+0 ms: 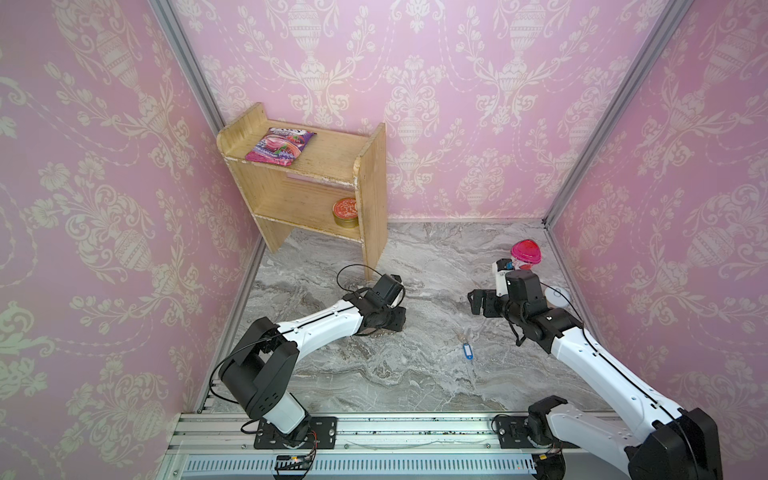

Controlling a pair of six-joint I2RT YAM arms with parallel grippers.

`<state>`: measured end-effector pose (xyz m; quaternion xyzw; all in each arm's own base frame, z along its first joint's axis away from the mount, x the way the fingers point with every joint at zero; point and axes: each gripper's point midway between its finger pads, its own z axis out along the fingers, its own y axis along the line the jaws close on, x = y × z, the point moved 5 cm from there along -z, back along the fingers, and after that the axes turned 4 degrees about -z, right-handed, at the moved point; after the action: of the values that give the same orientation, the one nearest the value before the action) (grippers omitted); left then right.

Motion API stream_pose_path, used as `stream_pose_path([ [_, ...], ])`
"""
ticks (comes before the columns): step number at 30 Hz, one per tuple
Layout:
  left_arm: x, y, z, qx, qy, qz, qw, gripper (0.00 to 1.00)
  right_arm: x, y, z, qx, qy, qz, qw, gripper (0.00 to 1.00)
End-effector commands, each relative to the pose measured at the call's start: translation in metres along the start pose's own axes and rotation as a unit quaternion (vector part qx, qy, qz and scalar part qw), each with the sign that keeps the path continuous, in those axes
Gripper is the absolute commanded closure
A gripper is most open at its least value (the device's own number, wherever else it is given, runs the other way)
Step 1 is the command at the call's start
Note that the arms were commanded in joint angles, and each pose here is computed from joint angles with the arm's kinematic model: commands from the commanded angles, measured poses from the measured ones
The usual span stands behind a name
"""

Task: Put the keys on the keyring
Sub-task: 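Move the left gripper over the metal ring plate while the right gripper lowers, then lower the left gripper and close it on the ring plate's edge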

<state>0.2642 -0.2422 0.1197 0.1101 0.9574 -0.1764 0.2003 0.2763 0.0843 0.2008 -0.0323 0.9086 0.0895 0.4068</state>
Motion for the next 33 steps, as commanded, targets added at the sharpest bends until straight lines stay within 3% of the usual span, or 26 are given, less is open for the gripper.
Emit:
stream_pose_path([
  [1, 0.016, 0.002, -0.005, -0.039, 0.023, 0.027, 0.999, 0.62, 0.001, 0.001, -0.008, 0.001, -0.004, 0.010, 1.000, 0.00],
  [11, 0.036, 0.016, -0.005, -0.085, 0.021, 0.023, 0.996, 0.70, 0.000, 0.002, -0.007, -0.002, -0.005, 0.017, 1.000, 0.00],
  [33, 0.027, 0.026, 0.009, -0.139, 0.020, 0.057, 0.988, 0.74, 0.001, 0.000, -0.010, 0.004, -0.009, 0.016, 1.000, 0.00],
])
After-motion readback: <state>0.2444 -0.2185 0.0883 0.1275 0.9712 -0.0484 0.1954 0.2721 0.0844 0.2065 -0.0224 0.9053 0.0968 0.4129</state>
